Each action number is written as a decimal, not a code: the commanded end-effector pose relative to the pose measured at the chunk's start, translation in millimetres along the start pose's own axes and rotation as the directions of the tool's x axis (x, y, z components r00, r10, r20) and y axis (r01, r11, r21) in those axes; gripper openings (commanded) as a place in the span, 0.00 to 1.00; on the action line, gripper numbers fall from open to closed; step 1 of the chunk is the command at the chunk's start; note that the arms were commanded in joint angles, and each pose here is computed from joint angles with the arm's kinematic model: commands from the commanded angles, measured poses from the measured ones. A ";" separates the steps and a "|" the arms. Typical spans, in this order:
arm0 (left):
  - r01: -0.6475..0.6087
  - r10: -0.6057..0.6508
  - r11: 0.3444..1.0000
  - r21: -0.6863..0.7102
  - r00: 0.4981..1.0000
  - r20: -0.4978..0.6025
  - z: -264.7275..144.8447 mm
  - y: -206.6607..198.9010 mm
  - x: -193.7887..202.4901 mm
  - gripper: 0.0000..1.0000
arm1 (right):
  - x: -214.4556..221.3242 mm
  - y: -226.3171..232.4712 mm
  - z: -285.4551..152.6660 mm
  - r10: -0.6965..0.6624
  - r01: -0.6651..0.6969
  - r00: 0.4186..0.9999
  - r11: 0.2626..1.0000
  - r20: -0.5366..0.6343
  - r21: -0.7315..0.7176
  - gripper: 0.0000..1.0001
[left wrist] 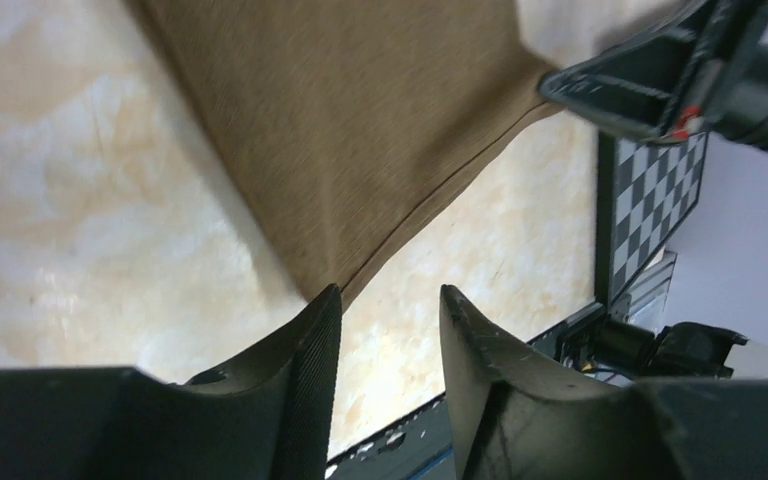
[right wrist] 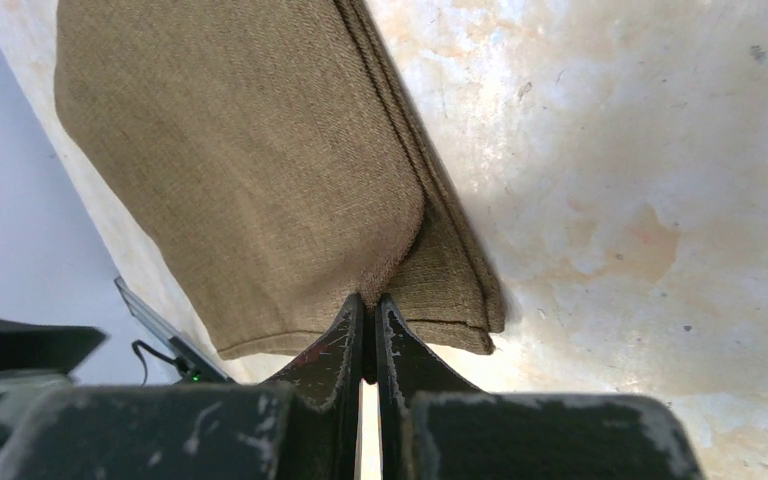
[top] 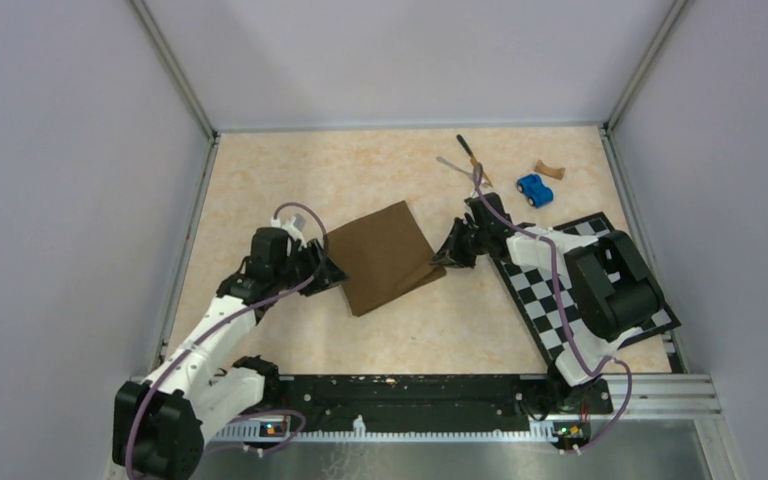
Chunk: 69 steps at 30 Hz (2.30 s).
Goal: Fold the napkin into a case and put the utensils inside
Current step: Smooth out the square-folded napkin at the center of the board.
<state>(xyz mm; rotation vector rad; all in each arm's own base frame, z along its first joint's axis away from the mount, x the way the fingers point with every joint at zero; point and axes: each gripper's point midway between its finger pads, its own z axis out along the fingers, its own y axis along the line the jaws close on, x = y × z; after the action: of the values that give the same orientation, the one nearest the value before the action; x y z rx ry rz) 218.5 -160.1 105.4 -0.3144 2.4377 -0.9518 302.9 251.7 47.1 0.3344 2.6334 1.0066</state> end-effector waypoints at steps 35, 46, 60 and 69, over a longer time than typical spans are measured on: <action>0.338 -0.362 0.927 0.162 0.921 0.144 52.5 36.5 -122.5 0.61 | -63.8 -8.5 -41.1 -0.411 0.365 0.898 0.895 0.156 0.256 0.37; 0.368 -0.394 0.909 0.193 0.912 0.116 69.1 39.1 -125.3 0.55 | -28.8 41.8 -20.0 -0.447 0.435 0.888 0.892 0.106 0.121 0.37; 0.381 -0.403 0.908 0.176 0.909 0.111 87.6 51.2 -130.1 0.45 | 48.5 117.3 34.4 -0.460 0.444 0.887 0.874 -0.039 -0.199 0.38; 0.389 -0.410 0.907 0.163 0.903 0.126 91.7 63.5 -133.2 0.25 | 91.5 153.3 58.0 -0.473 0.367 0.869 0.812 -0.145 -0.454 0.36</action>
<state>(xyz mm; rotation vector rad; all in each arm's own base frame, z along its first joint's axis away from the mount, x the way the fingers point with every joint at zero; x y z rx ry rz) 361.1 -121.6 42.9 -0.8908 2.2518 -1.2156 263.2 382.5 50.4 -0.3622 2.5993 1.1914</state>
